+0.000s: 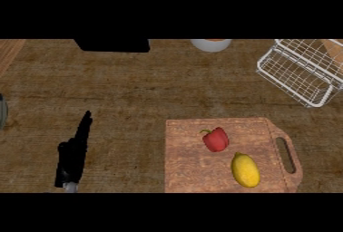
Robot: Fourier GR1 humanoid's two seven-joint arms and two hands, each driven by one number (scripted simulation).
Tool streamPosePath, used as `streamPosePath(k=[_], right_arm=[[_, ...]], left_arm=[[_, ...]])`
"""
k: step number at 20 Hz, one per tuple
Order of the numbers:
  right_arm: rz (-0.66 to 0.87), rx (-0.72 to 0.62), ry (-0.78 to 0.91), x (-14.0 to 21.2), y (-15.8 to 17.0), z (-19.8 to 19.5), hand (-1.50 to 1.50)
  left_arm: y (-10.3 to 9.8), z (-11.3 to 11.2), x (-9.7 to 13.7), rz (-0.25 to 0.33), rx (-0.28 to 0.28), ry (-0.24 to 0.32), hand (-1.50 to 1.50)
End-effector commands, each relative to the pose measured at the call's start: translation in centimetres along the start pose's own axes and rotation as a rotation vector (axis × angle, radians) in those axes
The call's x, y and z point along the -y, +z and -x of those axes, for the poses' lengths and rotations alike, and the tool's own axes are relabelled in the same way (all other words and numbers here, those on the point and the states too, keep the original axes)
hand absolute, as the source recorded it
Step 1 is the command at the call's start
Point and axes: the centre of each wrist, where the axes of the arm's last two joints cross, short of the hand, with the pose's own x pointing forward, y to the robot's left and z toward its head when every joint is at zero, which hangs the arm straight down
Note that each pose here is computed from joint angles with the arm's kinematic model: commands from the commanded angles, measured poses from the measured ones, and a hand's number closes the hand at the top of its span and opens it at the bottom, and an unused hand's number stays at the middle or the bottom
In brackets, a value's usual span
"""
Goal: Pick the lemon from the cutting board and place it in the tiered basket
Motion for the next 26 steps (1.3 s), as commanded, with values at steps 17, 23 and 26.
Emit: streamPosePath(k=[17,23,26], right_arm=[[-0.020,-0.135,0.247,-8.2,1.3,-5.6,-1.50],[-0.104,-0.228,0.330,-10.8,0.1,-5.8,-1.50],[-0.117,-0.238,0.317,-11.3,-0.6,-7.2,-1.50]], left_arm=[[0.1,1.8,0.6,0.029,-0.050,0.021,0.00],[0.9,1.5,1.1,0.032,-0.045,0.025,0.00],[-0.7,0.7,0.1,0.016,-0.043,0.021,0.00]])
